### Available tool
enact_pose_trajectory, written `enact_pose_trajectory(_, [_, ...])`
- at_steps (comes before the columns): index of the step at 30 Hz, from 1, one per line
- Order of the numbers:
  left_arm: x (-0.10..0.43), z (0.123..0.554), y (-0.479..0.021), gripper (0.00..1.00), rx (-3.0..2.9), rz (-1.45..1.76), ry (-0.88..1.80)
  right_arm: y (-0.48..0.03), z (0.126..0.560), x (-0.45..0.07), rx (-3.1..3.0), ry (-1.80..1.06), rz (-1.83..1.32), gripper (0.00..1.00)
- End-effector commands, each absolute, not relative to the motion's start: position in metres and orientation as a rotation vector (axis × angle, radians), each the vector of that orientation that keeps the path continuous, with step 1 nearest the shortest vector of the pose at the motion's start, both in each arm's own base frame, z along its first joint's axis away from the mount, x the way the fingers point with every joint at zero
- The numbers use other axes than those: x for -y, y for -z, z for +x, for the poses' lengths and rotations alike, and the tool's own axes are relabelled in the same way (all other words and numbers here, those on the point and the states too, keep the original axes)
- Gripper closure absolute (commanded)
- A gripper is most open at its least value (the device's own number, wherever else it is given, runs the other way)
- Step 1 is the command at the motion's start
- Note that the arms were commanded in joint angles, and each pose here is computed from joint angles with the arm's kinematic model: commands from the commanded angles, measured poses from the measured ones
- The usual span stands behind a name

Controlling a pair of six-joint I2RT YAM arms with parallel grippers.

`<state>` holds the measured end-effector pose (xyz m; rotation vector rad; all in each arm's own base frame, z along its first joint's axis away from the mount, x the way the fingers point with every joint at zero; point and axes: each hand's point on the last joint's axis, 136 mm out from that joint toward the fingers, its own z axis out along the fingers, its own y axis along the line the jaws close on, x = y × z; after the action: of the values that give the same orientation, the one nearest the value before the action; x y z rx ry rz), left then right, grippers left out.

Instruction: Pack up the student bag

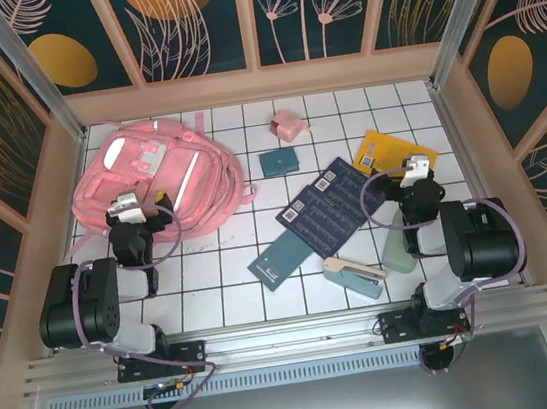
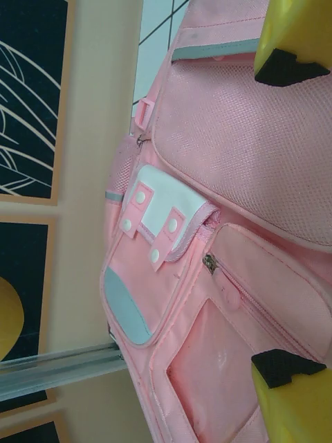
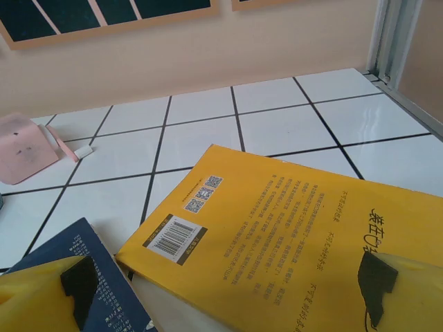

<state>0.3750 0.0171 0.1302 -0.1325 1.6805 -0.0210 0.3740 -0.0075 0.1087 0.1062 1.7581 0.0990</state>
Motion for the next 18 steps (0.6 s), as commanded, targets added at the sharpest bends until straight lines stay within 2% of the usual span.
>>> enact_pose_trajectory(1, [-0.0160,0.3777,-0.1359,0.01,-1.663,-0.119,0.009,-0.1206,0.3796,0.0077,-1.722,-0.085,0.090,0.01])
enact_pose_trajectory(18, [-0.0161,0.3781,-0.1360,0.01,-1.662,-0.119,0.008,-0.1207,0.3783,0.0078,-1.720,-0.094,0.091,0.01])
